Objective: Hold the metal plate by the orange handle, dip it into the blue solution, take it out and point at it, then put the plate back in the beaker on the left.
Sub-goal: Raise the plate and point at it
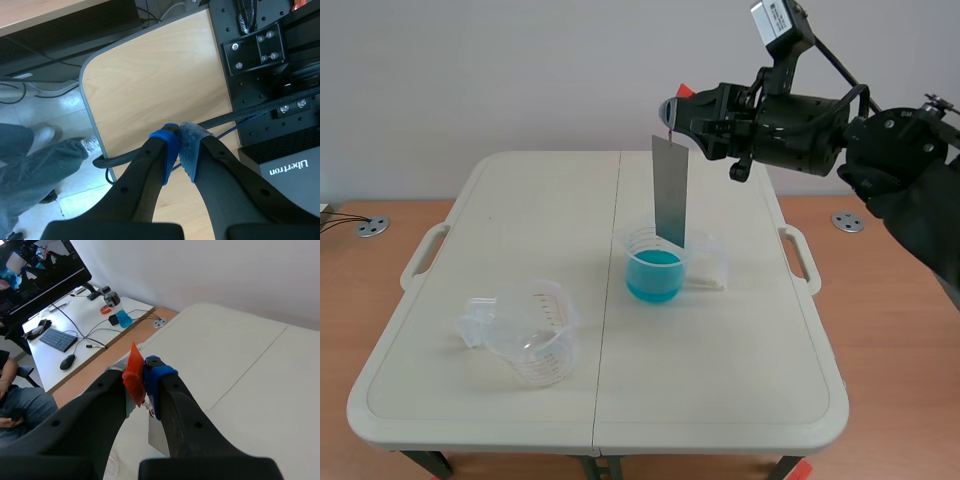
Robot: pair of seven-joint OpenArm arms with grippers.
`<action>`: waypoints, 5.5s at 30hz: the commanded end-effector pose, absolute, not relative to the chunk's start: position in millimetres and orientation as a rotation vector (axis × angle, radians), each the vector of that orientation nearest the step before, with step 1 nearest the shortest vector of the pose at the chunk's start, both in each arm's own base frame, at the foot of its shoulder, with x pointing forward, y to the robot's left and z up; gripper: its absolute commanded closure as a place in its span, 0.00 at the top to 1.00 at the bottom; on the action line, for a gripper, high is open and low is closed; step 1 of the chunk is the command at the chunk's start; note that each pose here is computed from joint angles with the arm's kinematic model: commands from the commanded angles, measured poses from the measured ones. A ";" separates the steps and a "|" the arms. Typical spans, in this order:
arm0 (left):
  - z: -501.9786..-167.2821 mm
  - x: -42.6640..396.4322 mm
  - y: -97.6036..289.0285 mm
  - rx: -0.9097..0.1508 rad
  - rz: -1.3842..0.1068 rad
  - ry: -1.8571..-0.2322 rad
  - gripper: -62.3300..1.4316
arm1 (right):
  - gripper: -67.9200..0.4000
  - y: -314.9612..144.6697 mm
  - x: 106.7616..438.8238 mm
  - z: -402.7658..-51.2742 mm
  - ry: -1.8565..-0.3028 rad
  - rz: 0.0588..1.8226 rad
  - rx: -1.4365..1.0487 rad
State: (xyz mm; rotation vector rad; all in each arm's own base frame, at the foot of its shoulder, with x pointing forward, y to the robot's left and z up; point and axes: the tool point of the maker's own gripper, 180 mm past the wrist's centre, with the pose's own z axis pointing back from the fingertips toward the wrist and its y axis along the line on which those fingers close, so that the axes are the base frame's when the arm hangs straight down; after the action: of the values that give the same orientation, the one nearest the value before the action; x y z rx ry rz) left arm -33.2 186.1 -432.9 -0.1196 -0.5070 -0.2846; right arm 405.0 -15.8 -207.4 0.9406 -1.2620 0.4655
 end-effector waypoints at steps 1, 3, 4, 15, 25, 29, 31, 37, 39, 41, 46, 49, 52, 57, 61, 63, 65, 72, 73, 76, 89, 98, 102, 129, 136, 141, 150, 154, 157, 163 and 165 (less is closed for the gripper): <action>-429.6 -26.3 188.4 -0.122 -0.292 -0.532 0.07 | 0.03 -16.8 406.0 -182.2 -1.320 0.488 0.971; -427.0 -20.1 191.3 -0.120 -0.308 -0.556 0.07 | 0.03 -16.9 404.0 -174.9 -1.327 0.495 0.985; -424.9 -16.2 192.3 -0.122 -0.321 -0.569 0.07 | 0.03 -17.1 403.1 -171.3 -1.332 0.498 0.991; -389.9 51.1 239.6 -0.056 -0.416 -0.720 0.07 | 0.03 -13.5 391.7 -139.8 -1.368 0.539 1.051; -354.9 121.8 254.6 -0.031 -0.547 -0.884 0.07 | 0.03 -16.5 389.2 -121.7 -1.406 0.546 1.067; -340.8 152.3 256.7 -0.031 -0.572 -0.948 0.07 | 0.03 -15.9 388.6 -122.9 -1.397 0.546 1.070; -332.1 168.8 258.4 -0.027 -0.577 -0.985 0.07 | 0.03 -16.0 388.6 -122.6 -1.397 0.546 1.071; -309.4 205.5 245.3 -0.096 -0.673 -1.049 0.07 | 0.03 -15.9 388.5 -122.6 -1.397 0.545 1.073; -301.8 216.0 238.4 -0.126 -0.716 -1.065 0.07 | 0.03 -15.9 388.5 -122.6 -1.397 0.545 1.073; -293.3 228.5 234.0 -0.132 -0.751 -1.090 0.07 | 0.03 -15.8 388.5 -122.8 -1.396 0.545 1.072; -269.4 258.7 216.1 -0.165 -0.816 -1.176 0.07 | 0.03 -15.3 388.1 -124.7 -1.387 0.550 1.068; -262.4 269.3 199.5 -0.213 -0.853 -1.197 0.07 | 0.03 -15.1 388.0 -125.5 -1.383 0.552 1.066; -263.3 277.6 183.1 -0.242 -0.887 -1.191 0.07 | 0.03 -15.0 387.9 -125.9 -1.381 0.553 1.065; -262.7 289.7 150.9 -0.294 -0.926 -1.213 0.07 | 0.03 -15.0 387.9 -126.0 -1.381 0.553 1.065; -263.3 300.7 123.6 -0.326 -0.940 -1.219 0.07 | 0.03 -15.0 387.9 -126.0 -1.381 0.553 1.065; -266.4 303.9 108.7 -0.334 -0.964 -1.212 0.07 | 0.03 -15.0 387.6 -126.7 -1.379 0.551 1.066; -270.7 305.9 93.9 -0.341 -0.990 -1.205 0.07 | 0.03 -15.0 387.5 -127.3 -1.377 0.552 1.065; -273.9 315.5 52.6 -0.364 -1.027 -1.232 0.07 | 0.03 -14.6 387.0 -129.4 -1.369 0.554 1.063; -273.7 318.3 48.4 -0.362 -1.026 -1.236 0.07 | 0.03 -14.6 387.0 -129.4 -1.369 0.554 1.063; -274.1 326.8 38.5 -0.353 -1.021 -1.249 0.07 | 0.03 -14.6 387.0 -129.4 -1.369 0.554 1.063; -278.8 368.9 25.9 -0.214 -0.999 -1.287 0.07 | 0.03 -14.4 386.8 -130.0 -1.366 0.555 1.061; -290.0 384.7 30.1 -0.170 -0.983 -1.261 0.07 | 0.03 -14.1 386.6 -131.2 -1.360 0.558 1.059; -289.4 390.6 29.5 -0.166 -0.980 -1.266 0.07 | 0.03 -14.0 386.6 -131.2 -1.360 0.558 1.059; -290.2 369.7 -12.5 -0.322 -1.148 -1.231 0.07 | 0.03 -13.8 386.5 -131.2 -1.359 0.559 1.060; -290.1 371.5 -8.6 -0.309 -1.142 -1.234 0.07 | 0.03 -13.8 386.5 -131.2 -1.359 0.559 1.060; -284.8 384.4 14.0 -0.221 -1.057 -1.302 0.07 | 0.03 -13.9 386.5 -131.1 -1.360 0.558 1.060; -275.8 383.8 88.9 -0.057 -0.943 -1.395 0.07 | 0.03 -13.9 386.5 -130.9 -1.360 0.558 1.060; -268.7 369.5 124.4 -0.016 -0.906 -1.384 0.07 | 0.03 -13.9 386.6 -130.8 -1.361 0.558 1.061; -263.9 355.7 151.3 0.005 -0.883 -1.368 0.07 | 0.03 -14.0 386.5 -130.0 -1.363 0.555 1.065; -262.2 329.3 222.6 0.122 -0.772 -1.294 0.07 | 0.03 -11.7 385.4 -126.5 -1.367 0.542 1.094; -268.9 316.6 245.1 0.160 -0.750 -1.244 0.07 | 0.03 -9.5 384.3 -125.4 -1.364 0.543 1.107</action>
State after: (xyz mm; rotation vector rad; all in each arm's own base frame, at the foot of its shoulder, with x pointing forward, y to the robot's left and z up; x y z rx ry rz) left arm 319.1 241.6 -267.9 0.1557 -1.2442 -0.7611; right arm 385.9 -12.7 -149.1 1.0630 -1.3068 0.5183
